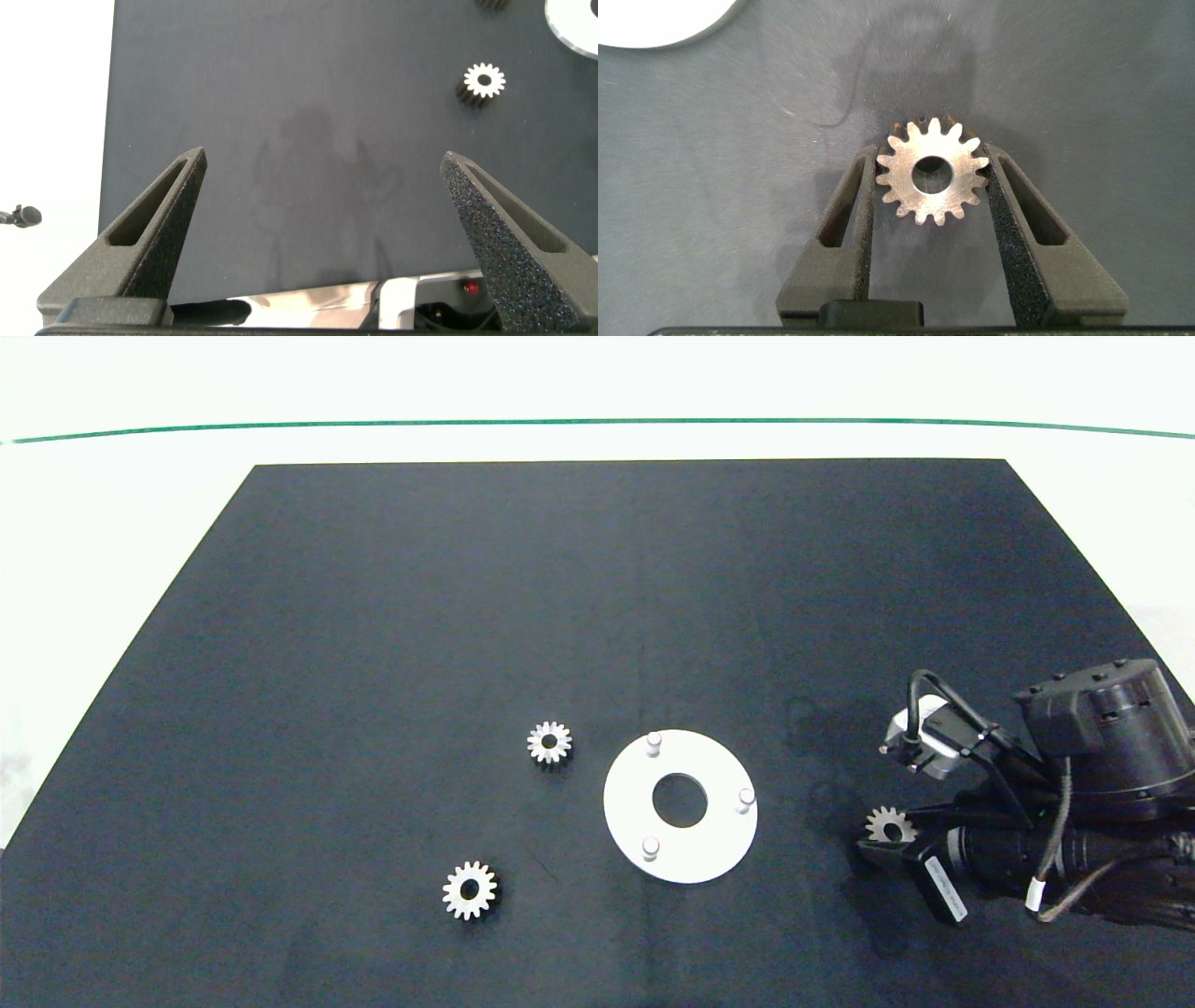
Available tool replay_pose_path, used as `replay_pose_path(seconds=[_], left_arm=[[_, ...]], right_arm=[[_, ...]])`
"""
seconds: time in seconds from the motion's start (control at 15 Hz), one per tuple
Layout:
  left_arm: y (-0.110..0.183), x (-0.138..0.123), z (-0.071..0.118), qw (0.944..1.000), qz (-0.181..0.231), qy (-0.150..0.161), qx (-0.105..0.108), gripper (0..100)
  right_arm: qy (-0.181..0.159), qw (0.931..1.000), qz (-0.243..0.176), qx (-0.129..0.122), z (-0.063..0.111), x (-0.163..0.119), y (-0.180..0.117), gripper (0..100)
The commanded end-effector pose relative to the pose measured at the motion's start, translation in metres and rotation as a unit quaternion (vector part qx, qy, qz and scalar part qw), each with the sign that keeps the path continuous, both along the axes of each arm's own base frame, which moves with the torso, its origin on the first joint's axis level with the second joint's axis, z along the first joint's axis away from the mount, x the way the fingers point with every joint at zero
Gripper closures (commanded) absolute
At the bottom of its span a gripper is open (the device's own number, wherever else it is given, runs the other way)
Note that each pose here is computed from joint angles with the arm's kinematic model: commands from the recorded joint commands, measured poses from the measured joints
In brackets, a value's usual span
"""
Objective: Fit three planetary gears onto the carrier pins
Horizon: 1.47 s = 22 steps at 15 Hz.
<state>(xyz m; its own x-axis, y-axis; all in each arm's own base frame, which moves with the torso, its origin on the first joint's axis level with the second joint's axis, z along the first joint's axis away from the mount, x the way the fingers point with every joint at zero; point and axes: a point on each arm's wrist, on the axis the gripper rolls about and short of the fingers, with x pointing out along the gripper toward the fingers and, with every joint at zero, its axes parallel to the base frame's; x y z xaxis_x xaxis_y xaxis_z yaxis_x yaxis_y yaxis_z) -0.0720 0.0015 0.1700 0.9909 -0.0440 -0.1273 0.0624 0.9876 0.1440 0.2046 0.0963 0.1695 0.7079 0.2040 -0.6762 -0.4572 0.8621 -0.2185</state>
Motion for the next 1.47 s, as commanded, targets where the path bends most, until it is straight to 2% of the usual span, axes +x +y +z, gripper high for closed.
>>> replay_pose_path(seconds=[0.07,0.33,0.47,0.67,0.93,1.47], left_arm=[[0.0,0.0,-0.001,1.0,0.0,0.007,0.001,0],[0.0,0.0,-0.001,0.9999,0.001,0.011,0.001,0],[0.0,0.0,-0.001,1.0,0.001,0.01,0.001,0],[0.0,0.0,-0.001,1.0,0.001,0.01,0.001,0],[0.0,0.001,-0.001,0.9999,0.001,0.012,0.001,0],[0.0,0.001,0.0,0.9999,0.001,0.013,0.001,0]], right_arm=[[-0.047,0.9985,0.019,0.021,0.028,-0.021,-0.001,84],[-0.059,0.9963,0.06,0.02,0.062,-0.033,0.019,84],[-0.061,0.9956,0.069,0.016,0.066,-0.023,0.036,84],[-0.047,0.9958,0.078,0.0,0.058,-0.009,0.057,84],[-0.027,0.9963,0.081,-0.013,0.043,0.002,0.07,84],[-0.015,0.9957,0.09,-0.016,0.035,0.012,0.087,84]])
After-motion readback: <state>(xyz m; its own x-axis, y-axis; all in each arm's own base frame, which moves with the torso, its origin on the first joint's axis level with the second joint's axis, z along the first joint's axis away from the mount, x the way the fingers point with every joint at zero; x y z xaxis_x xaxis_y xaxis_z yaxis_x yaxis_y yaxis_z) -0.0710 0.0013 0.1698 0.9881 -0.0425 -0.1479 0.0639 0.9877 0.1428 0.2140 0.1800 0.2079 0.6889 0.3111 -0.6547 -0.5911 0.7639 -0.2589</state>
